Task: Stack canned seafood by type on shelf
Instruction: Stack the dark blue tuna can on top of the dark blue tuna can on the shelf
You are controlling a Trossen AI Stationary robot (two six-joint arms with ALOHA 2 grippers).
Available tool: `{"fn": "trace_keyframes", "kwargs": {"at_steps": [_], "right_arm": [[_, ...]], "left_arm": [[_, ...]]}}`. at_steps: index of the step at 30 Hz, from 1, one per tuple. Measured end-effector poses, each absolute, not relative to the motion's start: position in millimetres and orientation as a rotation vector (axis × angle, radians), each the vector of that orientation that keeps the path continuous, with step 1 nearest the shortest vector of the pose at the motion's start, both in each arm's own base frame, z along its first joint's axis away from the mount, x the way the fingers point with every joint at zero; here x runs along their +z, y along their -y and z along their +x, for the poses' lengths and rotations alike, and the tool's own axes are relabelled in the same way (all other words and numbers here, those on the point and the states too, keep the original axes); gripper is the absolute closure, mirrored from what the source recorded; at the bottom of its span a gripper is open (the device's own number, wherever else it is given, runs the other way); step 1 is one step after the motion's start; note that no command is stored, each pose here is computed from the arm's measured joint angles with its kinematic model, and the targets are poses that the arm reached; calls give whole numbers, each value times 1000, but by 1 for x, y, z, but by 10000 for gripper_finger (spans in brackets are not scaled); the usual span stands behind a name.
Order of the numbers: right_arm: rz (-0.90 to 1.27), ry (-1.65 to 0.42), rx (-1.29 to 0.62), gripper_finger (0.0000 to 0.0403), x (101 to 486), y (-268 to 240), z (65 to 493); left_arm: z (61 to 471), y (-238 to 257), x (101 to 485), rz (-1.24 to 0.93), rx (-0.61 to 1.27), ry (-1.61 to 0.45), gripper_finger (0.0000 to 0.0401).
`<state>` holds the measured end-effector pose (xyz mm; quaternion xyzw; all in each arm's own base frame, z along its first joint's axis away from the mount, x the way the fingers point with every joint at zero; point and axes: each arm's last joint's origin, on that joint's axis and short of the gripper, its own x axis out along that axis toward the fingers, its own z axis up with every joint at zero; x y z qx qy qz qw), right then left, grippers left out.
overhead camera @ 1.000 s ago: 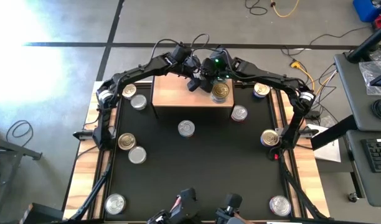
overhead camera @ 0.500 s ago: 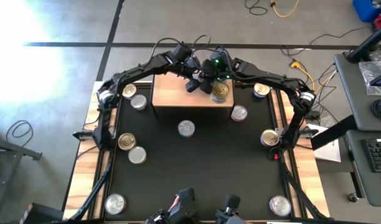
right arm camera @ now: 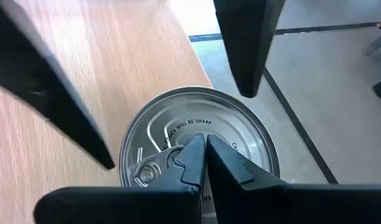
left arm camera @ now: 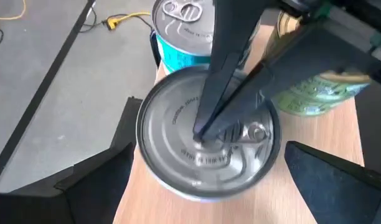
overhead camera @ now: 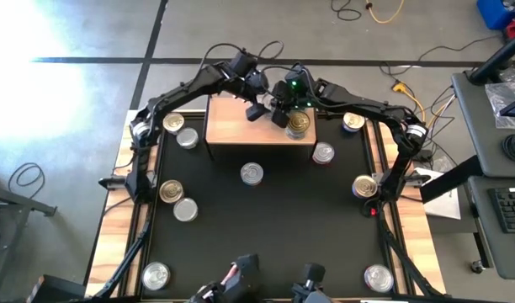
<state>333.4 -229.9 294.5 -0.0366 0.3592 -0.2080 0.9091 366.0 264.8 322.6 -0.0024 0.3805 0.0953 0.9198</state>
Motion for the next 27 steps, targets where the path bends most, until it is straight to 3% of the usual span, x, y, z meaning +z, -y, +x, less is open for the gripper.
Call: {"fn": "trace_keyframes", "kwargs": {"at_steps": [8, 12, 27], "right_arm": [[-71, -741, -433, 390, 294, 231, 333], [-65, -740, -434, 390, 294, 231, 333], [-110, -756, -466, 390, 293, 234, 332]], "left_arm": [[337, -290, 309, -206, 144, -761, 1], [327, -287, 304, -196, 186, -787, 1], [274, -168, 289, 94, 329, -576, 1]]}}
